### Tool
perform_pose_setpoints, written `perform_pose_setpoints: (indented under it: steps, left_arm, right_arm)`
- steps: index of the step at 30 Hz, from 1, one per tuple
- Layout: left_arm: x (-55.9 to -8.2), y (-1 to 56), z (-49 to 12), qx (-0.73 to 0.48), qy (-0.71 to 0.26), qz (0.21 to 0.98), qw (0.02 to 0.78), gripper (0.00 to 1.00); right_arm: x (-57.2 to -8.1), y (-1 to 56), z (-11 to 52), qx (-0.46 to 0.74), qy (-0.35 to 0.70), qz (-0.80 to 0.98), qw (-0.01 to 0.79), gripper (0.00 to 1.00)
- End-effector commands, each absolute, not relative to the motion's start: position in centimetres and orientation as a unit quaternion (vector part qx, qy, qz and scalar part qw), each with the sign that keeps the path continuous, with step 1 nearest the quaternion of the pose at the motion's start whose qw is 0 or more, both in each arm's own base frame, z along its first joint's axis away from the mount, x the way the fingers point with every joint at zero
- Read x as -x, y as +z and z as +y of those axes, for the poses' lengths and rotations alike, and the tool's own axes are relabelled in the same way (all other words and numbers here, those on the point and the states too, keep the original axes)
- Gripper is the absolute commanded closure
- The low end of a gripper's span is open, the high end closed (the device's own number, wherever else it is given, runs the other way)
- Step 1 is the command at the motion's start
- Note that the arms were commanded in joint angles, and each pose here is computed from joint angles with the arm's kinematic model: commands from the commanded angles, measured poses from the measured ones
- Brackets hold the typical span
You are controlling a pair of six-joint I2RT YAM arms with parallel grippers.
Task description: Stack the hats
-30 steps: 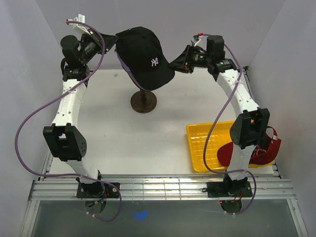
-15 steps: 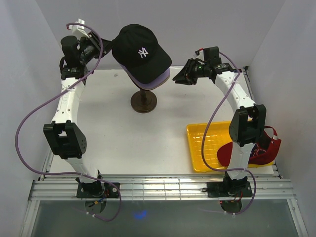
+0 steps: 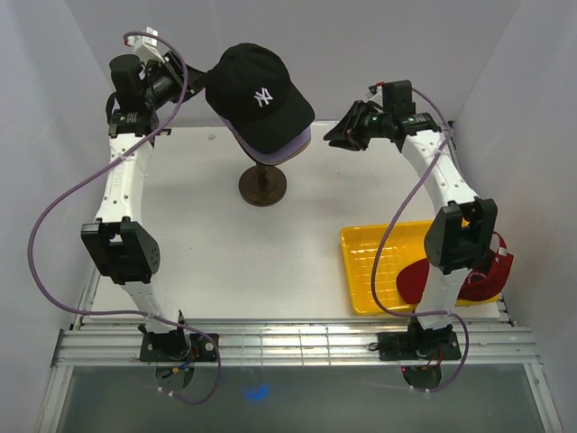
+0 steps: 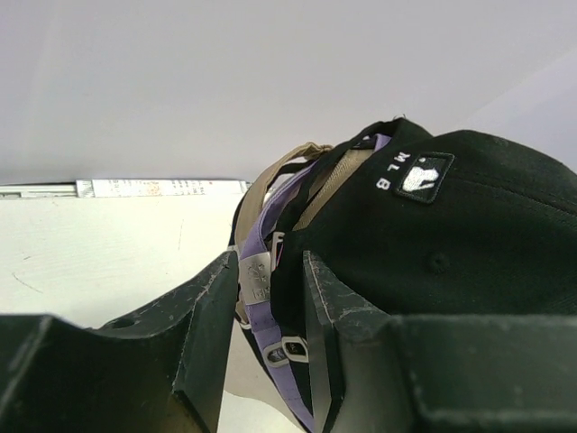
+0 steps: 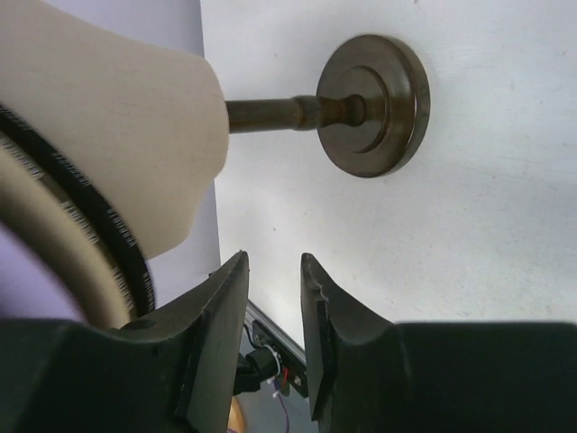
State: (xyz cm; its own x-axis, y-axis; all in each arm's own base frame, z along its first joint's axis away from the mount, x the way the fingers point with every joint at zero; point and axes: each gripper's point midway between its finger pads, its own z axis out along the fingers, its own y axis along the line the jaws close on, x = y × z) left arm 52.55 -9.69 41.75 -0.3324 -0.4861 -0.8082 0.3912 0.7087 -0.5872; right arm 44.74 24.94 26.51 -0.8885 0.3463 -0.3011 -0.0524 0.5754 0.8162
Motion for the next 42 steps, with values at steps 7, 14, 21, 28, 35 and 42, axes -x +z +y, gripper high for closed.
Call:
perform_pose_setpoints:
  steps: [7,14,21,28,35,42]
  left_arm:
    - [-52.0,41.1,-11.0,0.021,-0.394,0.738,0.547,0.54]
    - [-51.9,41.1,-11.0,0.021,-0.393,0.738,0.548,0.54]
    - [-51.8,41.5,-11.1,0.020,-0.395,0.737,0.548,0.54]
    - [-51.8,41.5,-11.1,0.020,-0.398,0.737,0.546,0.54]
    - [-51.9,40.9,-11.1,0.019,-0.395,0.740,0.544,0.54]
    - [-51.7,41.0,-11.1,0.017,-0.395,0.739,0.546,0.54]
  right_arm:
    - [-41.6,39.3,21.7,-0.081,0.522,0.772,0.352,0.55]
    - [-38.7,43.1,25.2,-0.041,0.584,0.731,0.351,0.42]
    - [-38.7,43.6,28.2,-0.027,0.595,0.729,0.337,0.35]
    - [-38.9,43.8,30.0,-0.024,0.608,0.724,0.325,0.40]
    - [-38.9,43.7,30.2,-0.031,0.615,0.719,0.323,0.54]
    - [-39.5,43.0,30.2,-0.039,0.611,0.722,0.323,0.75]
